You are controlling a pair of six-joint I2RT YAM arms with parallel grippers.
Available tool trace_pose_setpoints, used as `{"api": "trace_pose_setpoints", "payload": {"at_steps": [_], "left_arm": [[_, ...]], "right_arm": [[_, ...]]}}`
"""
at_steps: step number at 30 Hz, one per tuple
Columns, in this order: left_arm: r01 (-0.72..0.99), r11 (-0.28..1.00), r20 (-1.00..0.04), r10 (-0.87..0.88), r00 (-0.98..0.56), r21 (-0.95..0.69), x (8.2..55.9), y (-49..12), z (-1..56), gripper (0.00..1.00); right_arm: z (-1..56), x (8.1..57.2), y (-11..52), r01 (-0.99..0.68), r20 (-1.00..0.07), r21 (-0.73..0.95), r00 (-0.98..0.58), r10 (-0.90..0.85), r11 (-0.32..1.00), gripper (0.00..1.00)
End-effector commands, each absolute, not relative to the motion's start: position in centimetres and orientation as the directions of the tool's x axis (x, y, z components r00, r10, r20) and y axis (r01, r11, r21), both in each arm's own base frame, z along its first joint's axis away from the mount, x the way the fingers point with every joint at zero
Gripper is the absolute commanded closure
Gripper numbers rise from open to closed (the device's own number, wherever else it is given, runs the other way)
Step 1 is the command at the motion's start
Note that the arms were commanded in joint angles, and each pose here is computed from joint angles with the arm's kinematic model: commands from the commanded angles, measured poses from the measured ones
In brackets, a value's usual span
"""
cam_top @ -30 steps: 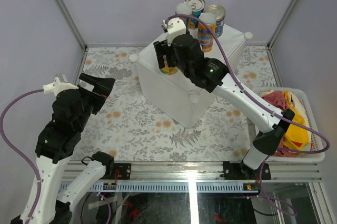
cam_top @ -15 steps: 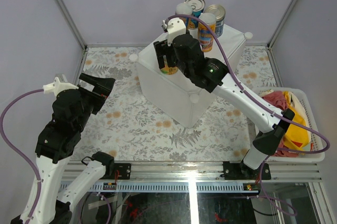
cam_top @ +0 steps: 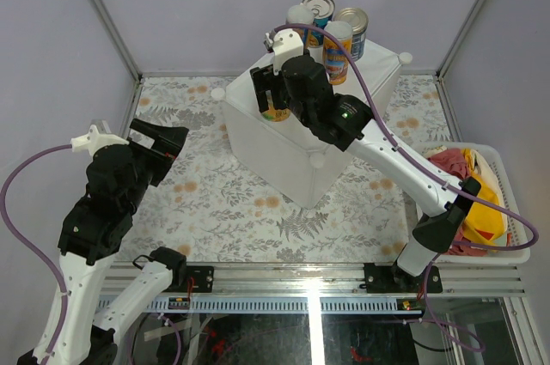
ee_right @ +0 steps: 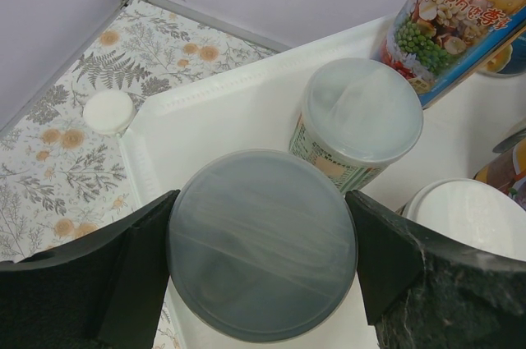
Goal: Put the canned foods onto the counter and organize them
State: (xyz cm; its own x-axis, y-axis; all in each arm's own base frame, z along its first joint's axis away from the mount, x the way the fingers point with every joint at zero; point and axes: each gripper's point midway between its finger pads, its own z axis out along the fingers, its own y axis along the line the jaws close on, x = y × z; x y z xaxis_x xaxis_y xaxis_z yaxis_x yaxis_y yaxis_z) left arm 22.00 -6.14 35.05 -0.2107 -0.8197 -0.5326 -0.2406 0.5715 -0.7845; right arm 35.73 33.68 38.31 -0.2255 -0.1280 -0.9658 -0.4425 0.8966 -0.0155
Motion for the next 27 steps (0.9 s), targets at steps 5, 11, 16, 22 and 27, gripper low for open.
{"api": "trace_pose_setpoints", "payload": {"at_steps": [5, 11, 16, 22, 27], "left_arm": [[-0.185, 0.578, -0.543, -0.814, -0.207, -0.795, 22.4, -6.67, 36.18, 0.02], [-0.186, 0.577, -0.542, -0.814, -0.21, -0.795, 22.37, -6.73, 36.12, 0.02], [-0.186, 0.577, -0.542, -0.814, -0.211, -0.795, 22.36, -6.72, 36.1, 0.02], [-0.187, 0.576, -0.541, -0.814, -0.21, -0.796, 22.33, -6.72, 36.09, 0.02], [-0.188, 0.575, -0.539, -0.815, -0.211, -0.796, 22.32, -6.71, 36.0, 0.02]], "right_arm": [[44.79, 35.06, 32.61, -0.445, -0.993, 0.068, -0.116, 0.018, 0.893, 0.14], [44.87, 35.06, 32.54, -0.444, -0.993, 0.067, -0.113, 0.019, 0.893, 0.13], [44.88, 35.1, 32.48, -0.441, -0.994, 0.066, -0.11, 0.019, 0.895, 0.11], [45.06, 35.07, 32.43, -0.441, -0.994, 0.067, -0.107, 0.021, 0.895, 0.11], [45.23, 35.04, 32.4, -0.441, -0.994, 0.069, -0.104, 0.025, 0.895, 0.11]]}}
